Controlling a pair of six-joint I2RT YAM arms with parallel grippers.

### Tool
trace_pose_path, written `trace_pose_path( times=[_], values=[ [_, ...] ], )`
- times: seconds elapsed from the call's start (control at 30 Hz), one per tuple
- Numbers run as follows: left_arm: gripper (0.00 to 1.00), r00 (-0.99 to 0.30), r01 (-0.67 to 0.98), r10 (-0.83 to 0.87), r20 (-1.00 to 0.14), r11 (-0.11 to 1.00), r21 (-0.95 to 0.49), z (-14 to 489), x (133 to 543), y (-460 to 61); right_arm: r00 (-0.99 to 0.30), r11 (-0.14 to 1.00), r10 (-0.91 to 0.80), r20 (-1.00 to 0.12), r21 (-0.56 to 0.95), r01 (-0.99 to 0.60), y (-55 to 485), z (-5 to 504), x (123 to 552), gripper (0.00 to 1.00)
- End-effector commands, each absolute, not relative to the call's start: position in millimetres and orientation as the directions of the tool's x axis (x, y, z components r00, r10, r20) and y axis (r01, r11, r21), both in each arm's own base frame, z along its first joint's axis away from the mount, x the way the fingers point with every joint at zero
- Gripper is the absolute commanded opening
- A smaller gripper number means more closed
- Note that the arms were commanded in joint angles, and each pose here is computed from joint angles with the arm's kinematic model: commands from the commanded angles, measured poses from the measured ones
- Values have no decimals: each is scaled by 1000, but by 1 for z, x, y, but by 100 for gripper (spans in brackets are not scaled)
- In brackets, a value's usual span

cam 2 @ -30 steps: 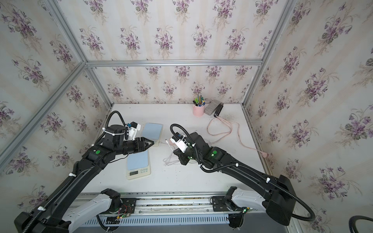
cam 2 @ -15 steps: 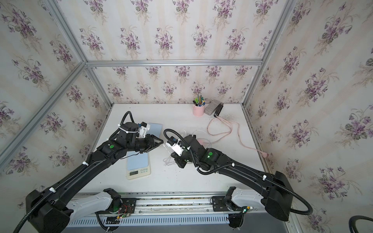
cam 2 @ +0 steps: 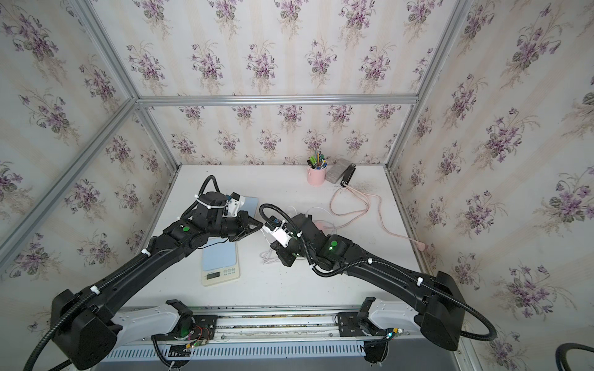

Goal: Charge the electronic scale
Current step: Pick up the charging cable from the center of the board.

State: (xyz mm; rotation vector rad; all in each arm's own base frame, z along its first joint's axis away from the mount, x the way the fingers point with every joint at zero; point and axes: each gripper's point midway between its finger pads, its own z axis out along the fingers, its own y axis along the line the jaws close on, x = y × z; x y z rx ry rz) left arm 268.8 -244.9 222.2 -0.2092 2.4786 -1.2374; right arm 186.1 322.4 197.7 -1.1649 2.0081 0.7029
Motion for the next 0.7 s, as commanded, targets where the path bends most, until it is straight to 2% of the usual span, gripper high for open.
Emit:
trace_pose_path(
  times=[0.0, 0.03, 0.13, 0.17, 0.2, 0.37, 0.47, 0.67],
  values=[
    [0, -915, 69, -280, -290, 601, -796, 228, 271, -245, -347, 444, -477, -808, 120, -888, 328, 206, 188, 0],
    [0, -913, 77, -278, -300, 603, -794, 229, 270, -244, -353, 448, -471, -809, 125, -885, 329, 207, 189, 2],
    [0, -903, 100, -277, -329, 607, -788, 233, 268, -241, -375, 474, -433, -820, 147, -868, 332, 217, 194, 34],
    [0, -899, 105, -281, -337, 607, -787, 234, 267, -240, -384, 481, -410, -827, 161, -862, 335, 222, 195, 40],
    [0, -896, 103, -287, -339, 608, -787, 234, 266, -238, -392, 487, -388, -834, 176, -856, 337, 226, 197, 42],
    [0, -872, 104, -326, -364, 604, -790, 235, 260, -228, -434, 481, -310, -846, 254, -839, 354, 240, 203, 40],
    [0, -861, 100, -349, -370, 598, -795, 236, 257, -223, -459, 480, -331, -824, 272, -834, 364, 232, 206, 34],
    [0, -852, 102, -364, -376, 589, -802, 239, 253, -219, -494, 469, -375, -784, 299, -831, 375, 219, 207, 30]
  ],
)
